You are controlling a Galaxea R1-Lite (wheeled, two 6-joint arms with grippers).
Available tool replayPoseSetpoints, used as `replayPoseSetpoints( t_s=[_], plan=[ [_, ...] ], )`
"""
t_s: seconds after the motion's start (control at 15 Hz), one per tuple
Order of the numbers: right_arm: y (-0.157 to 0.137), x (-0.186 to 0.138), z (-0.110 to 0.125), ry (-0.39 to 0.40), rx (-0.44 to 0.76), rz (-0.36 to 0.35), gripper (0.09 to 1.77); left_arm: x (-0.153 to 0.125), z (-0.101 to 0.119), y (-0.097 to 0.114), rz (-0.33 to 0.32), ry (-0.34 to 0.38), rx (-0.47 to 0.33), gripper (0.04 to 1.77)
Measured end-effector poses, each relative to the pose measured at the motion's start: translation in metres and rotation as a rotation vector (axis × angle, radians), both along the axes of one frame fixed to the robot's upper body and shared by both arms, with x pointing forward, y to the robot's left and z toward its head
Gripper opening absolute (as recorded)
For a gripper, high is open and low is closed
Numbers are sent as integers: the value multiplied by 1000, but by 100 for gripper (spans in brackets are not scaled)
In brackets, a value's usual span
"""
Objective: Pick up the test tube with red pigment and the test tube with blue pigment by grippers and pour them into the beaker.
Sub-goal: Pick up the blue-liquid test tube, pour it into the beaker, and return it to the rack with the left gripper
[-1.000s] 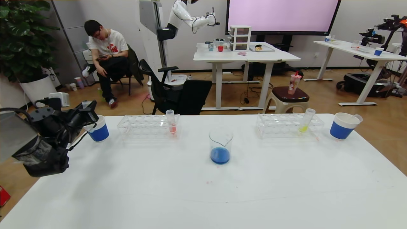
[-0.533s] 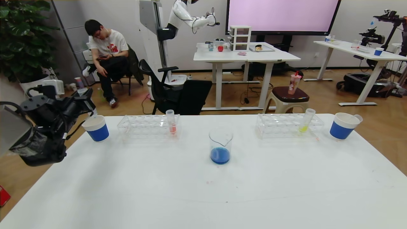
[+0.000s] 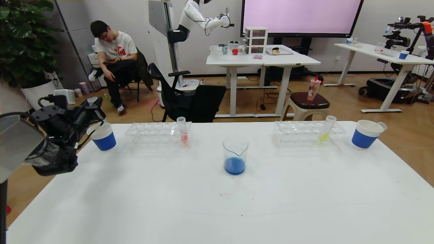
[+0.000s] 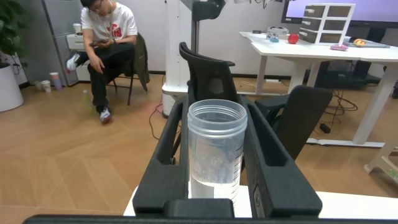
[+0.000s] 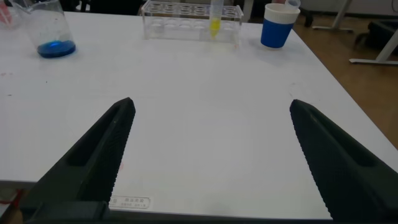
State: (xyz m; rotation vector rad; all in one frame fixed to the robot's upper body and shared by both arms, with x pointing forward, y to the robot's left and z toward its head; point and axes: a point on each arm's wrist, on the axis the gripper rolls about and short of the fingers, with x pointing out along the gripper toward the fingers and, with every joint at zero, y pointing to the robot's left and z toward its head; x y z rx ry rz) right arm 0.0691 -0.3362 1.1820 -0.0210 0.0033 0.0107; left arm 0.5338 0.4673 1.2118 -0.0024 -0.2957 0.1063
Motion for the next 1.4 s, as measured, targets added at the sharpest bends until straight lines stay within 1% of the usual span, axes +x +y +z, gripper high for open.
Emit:
replayPoseSetpoints(
  t_s=[0.33, 0.47, 0.73, 1.2, 1.4],
  plan=[
    [0, 0, 0, 0, 0, 0, 174, -5, -27, 8, 23, 49, -3, 53],
    [0, 0, 0, 0, 0, 0, 174, -8, -33, 9, 27, 66, -8, 53],
    [0, 0, 0, 0, 0, 0, 174, -11, -36, 7, 24, 86, -14, 52],
    [0, 0, 0, 0, 0, 0, 174, -14, -24, 7, 30, 62, 8, 53],
    [0, 0, 0, 0, 0, 0, 174, -15, -26, 8, 33, 72, 4, 52]
  ],
)
